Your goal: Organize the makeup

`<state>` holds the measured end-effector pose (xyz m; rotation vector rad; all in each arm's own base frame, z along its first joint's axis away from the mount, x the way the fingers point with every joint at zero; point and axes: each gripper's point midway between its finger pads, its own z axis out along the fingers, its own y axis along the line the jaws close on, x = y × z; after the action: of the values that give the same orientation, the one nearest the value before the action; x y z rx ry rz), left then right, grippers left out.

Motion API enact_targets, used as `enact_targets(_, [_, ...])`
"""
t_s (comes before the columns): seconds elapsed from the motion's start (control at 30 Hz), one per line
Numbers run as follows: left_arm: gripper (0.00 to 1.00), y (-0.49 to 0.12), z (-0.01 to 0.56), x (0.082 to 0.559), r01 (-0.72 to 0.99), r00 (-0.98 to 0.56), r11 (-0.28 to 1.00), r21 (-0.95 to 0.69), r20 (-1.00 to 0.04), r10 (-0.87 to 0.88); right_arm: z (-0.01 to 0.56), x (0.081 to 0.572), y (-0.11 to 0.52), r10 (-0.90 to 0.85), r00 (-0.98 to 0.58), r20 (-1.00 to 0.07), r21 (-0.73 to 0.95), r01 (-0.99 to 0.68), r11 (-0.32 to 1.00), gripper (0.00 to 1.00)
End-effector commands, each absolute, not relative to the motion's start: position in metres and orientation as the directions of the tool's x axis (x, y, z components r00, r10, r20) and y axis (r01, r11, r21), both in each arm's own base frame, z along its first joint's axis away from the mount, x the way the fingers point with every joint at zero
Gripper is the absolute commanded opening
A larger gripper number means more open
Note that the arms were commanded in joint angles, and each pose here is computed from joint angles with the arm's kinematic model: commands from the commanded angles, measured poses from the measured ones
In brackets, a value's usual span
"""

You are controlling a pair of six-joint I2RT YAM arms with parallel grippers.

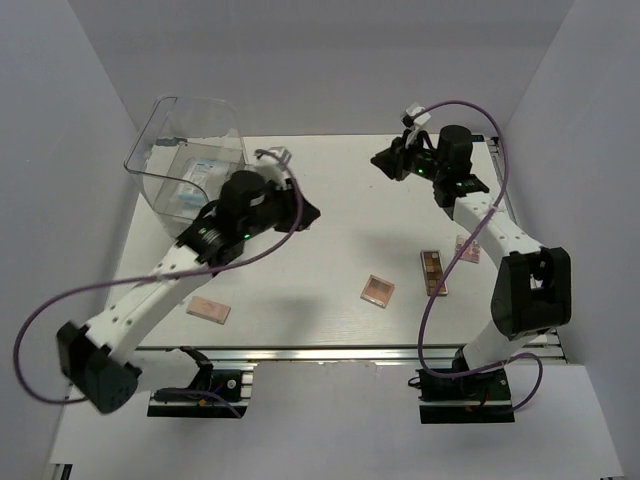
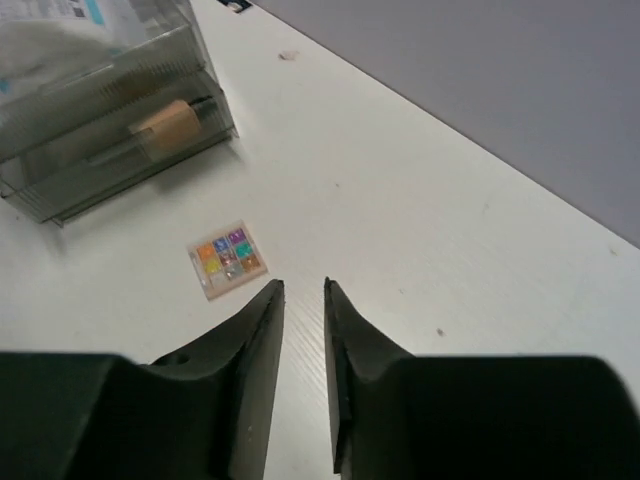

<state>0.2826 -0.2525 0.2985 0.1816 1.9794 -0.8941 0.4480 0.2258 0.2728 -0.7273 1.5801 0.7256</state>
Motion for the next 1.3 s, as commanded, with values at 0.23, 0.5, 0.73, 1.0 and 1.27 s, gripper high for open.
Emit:
enact_targets(0.23, [0.21,-0.217,0.18,0.414,0.179,-0.672,0.979,0.099,-0.714,0.195,0.248,0.425,0.149,-0.119,-0.248,-0.962,0.098,-0.712,0.695,0.25])
enact_targets(0.5, [0.08,-0.161,0.13,0.464,0.112,-0.762,0.973,0.201,-0.611,0.214,0.235,0.416,0.125,-0.117,-0.265,-0.957,0.099,-0.678,0.729,0.0])
enact_targets(0.73, [0.13,-0.111,0.113,0.466,0.03,-0.795,0.946,0.324,-0.565,0.219,0.227,0.415,0.119,-0.101,-0.288,-0.952,0.124,-0.666,0.736,0.0])
enact_targets(1.0, [0.78,-0.084,0.114,0.461,-0.078,-0.805,0.901,0.427,-0.56,0.196,0.226,0.417,0.123,-0.086,-0.302,-0.949,0.149,-0.675,0.723,0.0])
enact_targets(1.27, [0.34,-0.082,0.121,0.466,-0.106,-0.782,0.896,0.431,-0.592,0.192,0.222,0.41,0.126,-0.106,-0.298,-0.949,0.14,-0.697,0.703,0.0])
